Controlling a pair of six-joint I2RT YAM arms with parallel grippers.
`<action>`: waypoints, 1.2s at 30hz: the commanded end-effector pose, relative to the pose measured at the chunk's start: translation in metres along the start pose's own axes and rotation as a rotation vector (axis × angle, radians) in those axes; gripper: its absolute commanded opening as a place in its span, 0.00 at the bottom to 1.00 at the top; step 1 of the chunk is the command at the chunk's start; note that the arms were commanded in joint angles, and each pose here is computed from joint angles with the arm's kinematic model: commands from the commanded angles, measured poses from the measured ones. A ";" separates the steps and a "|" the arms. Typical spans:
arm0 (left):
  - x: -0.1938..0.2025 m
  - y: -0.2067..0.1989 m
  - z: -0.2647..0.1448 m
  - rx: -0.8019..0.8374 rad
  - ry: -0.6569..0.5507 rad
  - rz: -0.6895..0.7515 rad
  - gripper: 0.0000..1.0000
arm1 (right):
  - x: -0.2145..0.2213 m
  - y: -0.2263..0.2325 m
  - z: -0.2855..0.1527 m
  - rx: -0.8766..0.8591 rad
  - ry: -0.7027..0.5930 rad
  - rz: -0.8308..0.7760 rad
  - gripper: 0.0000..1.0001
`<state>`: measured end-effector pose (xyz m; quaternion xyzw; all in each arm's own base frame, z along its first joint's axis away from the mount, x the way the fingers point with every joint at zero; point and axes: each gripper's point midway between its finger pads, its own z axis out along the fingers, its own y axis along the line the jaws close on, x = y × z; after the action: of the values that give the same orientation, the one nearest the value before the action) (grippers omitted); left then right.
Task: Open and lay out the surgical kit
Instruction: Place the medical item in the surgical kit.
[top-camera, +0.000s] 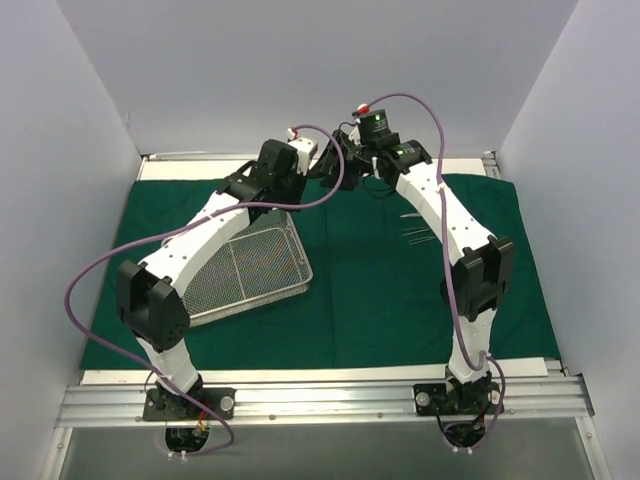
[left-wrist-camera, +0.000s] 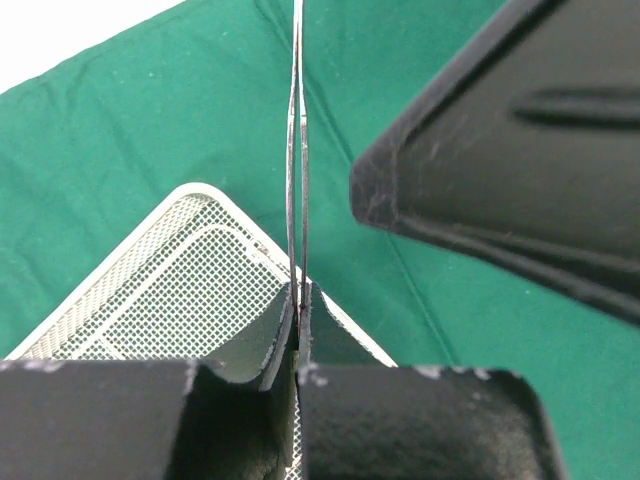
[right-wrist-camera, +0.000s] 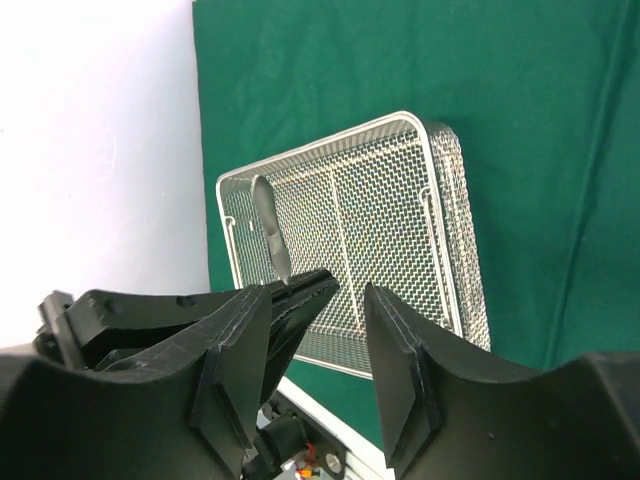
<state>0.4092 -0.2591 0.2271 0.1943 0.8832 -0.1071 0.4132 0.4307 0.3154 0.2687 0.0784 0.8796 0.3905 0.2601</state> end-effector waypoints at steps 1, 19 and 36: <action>-0.021 0.000 -0.008 -0.010 -0.052 0.022 0.02 | 0.000 0.013 0.000 -0.011 -0.001 0.000 0.42; -0.019 -0.017 -0.007 0.074 -0.048 0.009 0.02 | -0.007 0.023 0.007 -0.045 -0.035 0.006 0.36; -0.016 -0.023 -0.002 0.068 -0.024 0.050 0.02 | -0.007 0.010 0.019 0.012 -0.023 0.036 0.07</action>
<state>0.4026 -0.2752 0.2235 0.2225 0.8796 -0.1207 0.4029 0.4446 0.3285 0.2580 0.1013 0.8825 0.3815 0.2559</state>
